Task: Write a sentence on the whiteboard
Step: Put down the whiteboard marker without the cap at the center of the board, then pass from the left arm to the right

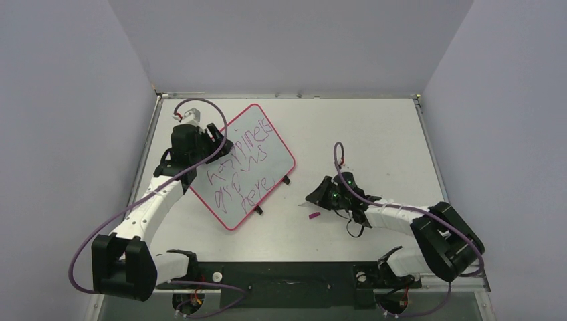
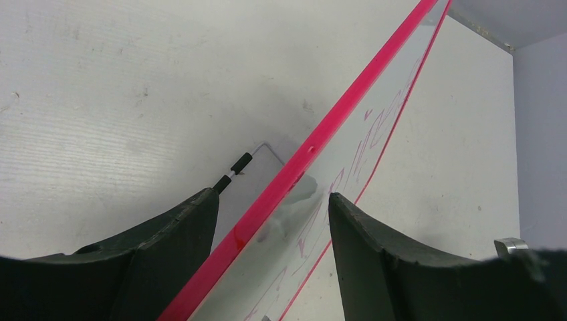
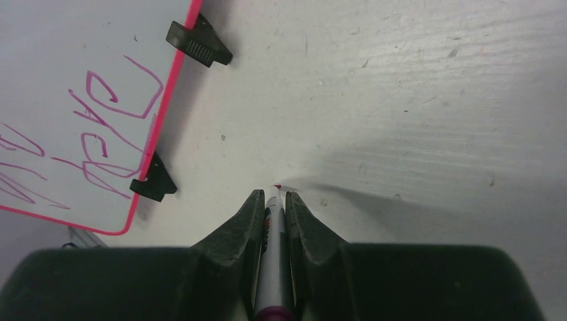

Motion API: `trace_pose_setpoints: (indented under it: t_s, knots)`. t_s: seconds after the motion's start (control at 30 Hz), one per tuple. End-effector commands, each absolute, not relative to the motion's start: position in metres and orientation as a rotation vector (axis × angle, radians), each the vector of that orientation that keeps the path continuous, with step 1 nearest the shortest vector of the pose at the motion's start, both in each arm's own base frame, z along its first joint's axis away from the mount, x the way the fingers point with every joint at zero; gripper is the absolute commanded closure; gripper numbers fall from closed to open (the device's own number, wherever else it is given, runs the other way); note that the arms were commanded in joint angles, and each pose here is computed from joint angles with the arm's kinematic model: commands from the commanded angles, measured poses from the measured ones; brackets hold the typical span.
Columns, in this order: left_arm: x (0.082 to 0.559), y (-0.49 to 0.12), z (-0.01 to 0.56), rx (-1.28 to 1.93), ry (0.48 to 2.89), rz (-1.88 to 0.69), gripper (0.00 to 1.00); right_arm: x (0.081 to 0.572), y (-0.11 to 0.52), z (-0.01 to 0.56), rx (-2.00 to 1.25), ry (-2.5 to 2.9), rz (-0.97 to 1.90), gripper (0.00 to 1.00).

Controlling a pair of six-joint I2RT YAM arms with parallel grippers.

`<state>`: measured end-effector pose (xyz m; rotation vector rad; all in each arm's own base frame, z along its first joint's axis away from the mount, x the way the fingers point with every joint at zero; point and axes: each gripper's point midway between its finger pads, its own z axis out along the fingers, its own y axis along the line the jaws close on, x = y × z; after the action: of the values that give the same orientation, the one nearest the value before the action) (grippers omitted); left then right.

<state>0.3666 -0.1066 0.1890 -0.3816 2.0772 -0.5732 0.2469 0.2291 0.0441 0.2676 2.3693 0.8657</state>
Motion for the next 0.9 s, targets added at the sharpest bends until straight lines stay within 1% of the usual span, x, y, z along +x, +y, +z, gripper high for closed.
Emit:
trace_pose_setpoints:
  t_s: [0.0,0.03,0.07,0.1,0.13,0.17,0.23,0.37,0.4,0.43,0.47,0.5,0.53,0.57,0.63,0.67,0.7,0.73,0.77,0.8,0.83,0.87]
  knots:
    - [0.377,-0.117,0.235,-0.326,1.921,-0.666,0.42,0.239,0.247,0.04,0.271,2.404,1.052,0.97]
    - [0.376,-0.117,0.237,-0.323,1.918,-0.669,0.42,0.239,0.246,0.037,0.278,2.408,1.053,0.85]
    - [0.376,-0.117,0.237,-0.321,1.918,-0.668,0.42,0.238,0.245,0.031,0.285,2.423,1.045,0.78]
    - [0.375,-0.117,0.238,-0.318,1.915,-0.669,0.42,0.239,0.245,0.03,0.291,2.422,1.045,0.55]
    - [0.375,-0.117,0.239,-0.315,1.914,-0.669,0.42,0.238,0.244,0.027,0.296,2.43,1.038,0.43]
    - [0.375,-0.117,0.24,-0.315,1.91,-0.671,0.42,0.239,0.243,0.026,0.303,2.431,1.031,0.26]
    - [0.374,-0.118,0.242,-0.309,1.905,-0.675,0.42,0.24,0.238,0.022,0.314,2.443,0.999,0.2]
    - [0.371,-0.119,0.245,-0.297,1.894,-0.689,0.42,0.243,0.224,0.02,0.303,2.462,0.87,0.18]
    - [0.372,-0.12,0.247,-0.294,1.887,-0.692,0.42,0.251,0.222,0.028,0.301,2.431,0.835,0.17]
    - [0.37,-0.121,0.247,-0.288,1.887,-0.7,0.42,0.247,0.214,0.024,0.279,2.462,0.773,0.17]
    - [0.369,-0.121,0.246,-0.284,1.889,-0.701,0.42,0.256,0.212,0.039,0.268,2.415,0.727,0.17]
    - [0.371,-0.123,0.253,-0.262,1.856,-0.715,0.42,0.252,0.203,0.042,0.226,2.434,0.655,0.16]
    - [0.37,-0.124,0.255,-0.251,1.847,-0.72,0.42,0.261,0.203,0.057,0.208,2.396,0.613,0.15]
    - [0.369,-0.127,0.26,-0.223,1.827,-0.735,0.42,0.258,0.199,0.064,0.169,2.405,0.581,0.15]
    - [0.367,-0.131,0.265,-0.186,1.801,-0.757,0.42,0.264,0.204,0.091,0.121,2.378,0.591,0.15]
    - [0.365,-0.132,0.266,-0.176,1.795,-0.763,0.42,0.272,0.212,0.113,0.105,2.337,0.621,0.14]
    - [0.364,-0.134,0.273,-0.152,1.77,-0.777,0.42,0.272,0.213,0.122,0.09,2.333,0.621,0.14]
    - [0.361,-0.136,0.276,-0.139,1.757,-0.785,0.42,0.279,0.221,0.144,0.078,2.289,0.646,0.14]
    - [0.36,-0.139,0.281,-0.112,1.738,-0.797,0.42,0.281,0.223,0.151,0.059,2.279,0.641,0.14]
    - [0.357,-0.14,0.285,-0.098,1.723,-0.802,0.42,0.287,0.231,0.173,0.022,2.23,0.652,0.13]
    - [0.356,-0.141,0.29,-0.078,1.707,-0.802,0.41,0.29,0.234,0.178,-0.003,2.223,0.647,0.13]
    - [0.354,-0.141,0.294,-0.07,1.693,-0.797,0.42,0.296,0.243,0.201,-0.065,2.169,0.66,0.13]
